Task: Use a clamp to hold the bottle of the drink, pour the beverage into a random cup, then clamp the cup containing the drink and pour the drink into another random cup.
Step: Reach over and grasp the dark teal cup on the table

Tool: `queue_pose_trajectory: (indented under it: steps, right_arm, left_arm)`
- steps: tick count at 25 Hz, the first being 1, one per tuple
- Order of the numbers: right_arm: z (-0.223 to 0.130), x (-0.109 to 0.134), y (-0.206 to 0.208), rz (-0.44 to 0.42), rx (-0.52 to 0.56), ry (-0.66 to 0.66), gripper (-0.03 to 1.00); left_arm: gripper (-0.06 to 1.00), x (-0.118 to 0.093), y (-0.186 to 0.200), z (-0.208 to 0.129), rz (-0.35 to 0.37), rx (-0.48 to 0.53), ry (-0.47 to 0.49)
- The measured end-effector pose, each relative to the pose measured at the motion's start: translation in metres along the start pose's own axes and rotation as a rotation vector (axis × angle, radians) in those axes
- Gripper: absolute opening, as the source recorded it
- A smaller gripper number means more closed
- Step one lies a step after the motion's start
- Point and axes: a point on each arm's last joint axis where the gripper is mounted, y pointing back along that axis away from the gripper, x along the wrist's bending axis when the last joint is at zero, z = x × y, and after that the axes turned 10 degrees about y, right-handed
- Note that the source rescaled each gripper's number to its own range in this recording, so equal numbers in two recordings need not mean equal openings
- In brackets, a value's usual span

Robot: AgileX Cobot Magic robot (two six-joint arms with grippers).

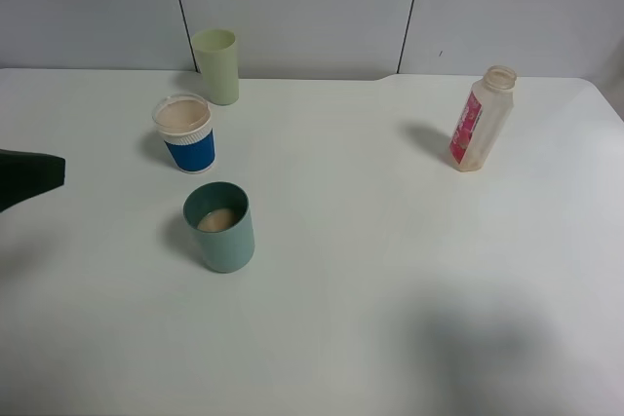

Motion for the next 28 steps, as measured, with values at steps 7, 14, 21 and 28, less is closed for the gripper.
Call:
queue_pose_trajectory:
  steps: [7,14,21,28]
  right_arm:
    - [0.000,0.000,0.000,0.000,0.000,0.000,0.67]
    - [0.000,0.000,0.000,0.000,0.000,0.000,0.67]
    - [0.000,0.000,0.000,0.000,0.000,0.000,0.67]
    - [0.000,0.000,0.000,0.000,0.000,0.000,0.67]
  left_arm:
    - [0.84,-0.004,-0.025,-0.031,-0.028,-0.004,0.015]
    - [0.84,-0.012,-0.043,-0.044,-0.073,-0.093,0.082]
    - [0.84,-0.014,-0.067,-0.055,-0.070,-0.053,0.068]
    - [0.84,-0.020,-0.098,-0.059,-0.082,-0.061,-0.075]
